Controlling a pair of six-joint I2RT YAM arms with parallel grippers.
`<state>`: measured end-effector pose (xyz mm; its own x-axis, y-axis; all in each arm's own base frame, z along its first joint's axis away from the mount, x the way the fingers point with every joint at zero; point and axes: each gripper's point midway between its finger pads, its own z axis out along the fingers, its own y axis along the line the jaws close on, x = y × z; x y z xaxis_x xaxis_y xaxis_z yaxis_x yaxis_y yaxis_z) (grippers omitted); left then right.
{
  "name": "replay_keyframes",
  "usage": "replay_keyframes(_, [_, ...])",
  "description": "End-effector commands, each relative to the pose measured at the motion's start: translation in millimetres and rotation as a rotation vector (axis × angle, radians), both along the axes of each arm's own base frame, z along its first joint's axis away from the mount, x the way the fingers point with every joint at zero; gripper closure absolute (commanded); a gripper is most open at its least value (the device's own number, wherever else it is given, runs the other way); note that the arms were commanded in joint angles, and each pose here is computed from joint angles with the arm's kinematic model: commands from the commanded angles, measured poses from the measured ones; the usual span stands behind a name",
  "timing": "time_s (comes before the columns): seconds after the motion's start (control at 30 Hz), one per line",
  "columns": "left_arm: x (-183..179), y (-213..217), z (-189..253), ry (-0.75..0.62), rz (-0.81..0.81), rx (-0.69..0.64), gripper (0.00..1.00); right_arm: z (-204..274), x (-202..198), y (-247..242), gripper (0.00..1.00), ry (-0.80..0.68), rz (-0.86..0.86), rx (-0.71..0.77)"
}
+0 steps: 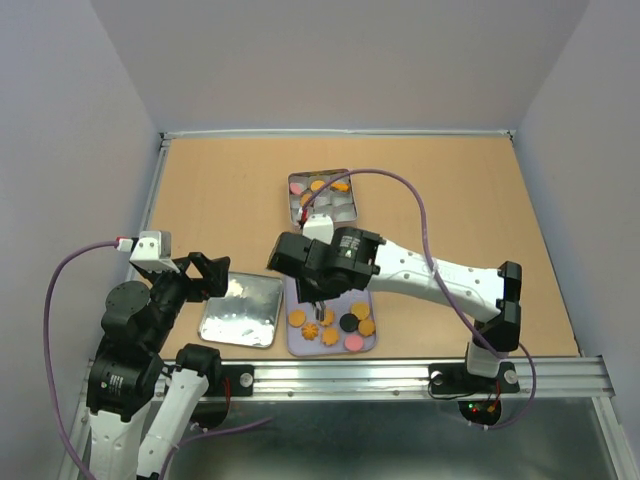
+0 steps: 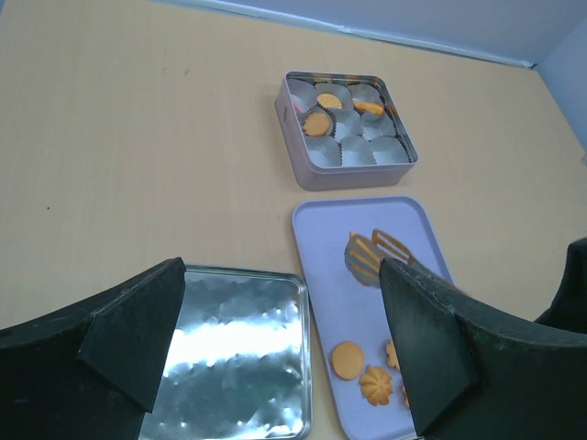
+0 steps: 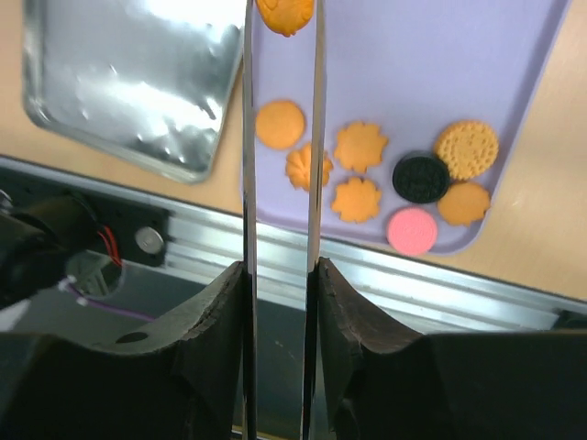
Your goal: Pack the cookies
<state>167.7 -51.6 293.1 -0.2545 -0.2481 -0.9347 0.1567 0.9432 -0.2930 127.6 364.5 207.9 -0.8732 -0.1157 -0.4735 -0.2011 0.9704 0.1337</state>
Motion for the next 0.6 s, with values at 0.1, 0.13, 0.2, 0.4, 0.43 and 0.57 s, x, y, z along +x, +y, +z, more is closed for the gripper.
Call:
replay_keyframes(0.1, [2,-1,10,-0.045,0.001,-0.012,0.01,68,98,-26,0.64,-0.199,-0.117,0.045])
replay_keyframes(0.13, [2,-1,10,-0.045,0.001,-0.014,0.01,73,108,-28,0.64,-0.212,-0.121,0.049])
replay_keyframes(0.2, [2,-1,9,-0.042,0.001,-0.013,0.01,81,136,-33,0.64,-0.238,-0.135,0.042])
replay_keyframes(0.4, [4,0,8,-0.034,0.009,-0.011,0.01,76,198,-42,0.64,-0.240,-0.167,0.037])
replay_keyframes(0.43, [4,0,8,-0.034,0.009,-0.013,0.01,74,204,-43,0.64,-0.235,-0.169,0.041])
replay_keyframes(0.57, [4,1,8,-0.035,0.014,-0.014,0.01,60,231,-44,0.64,-0.209,-0.184,0.077])
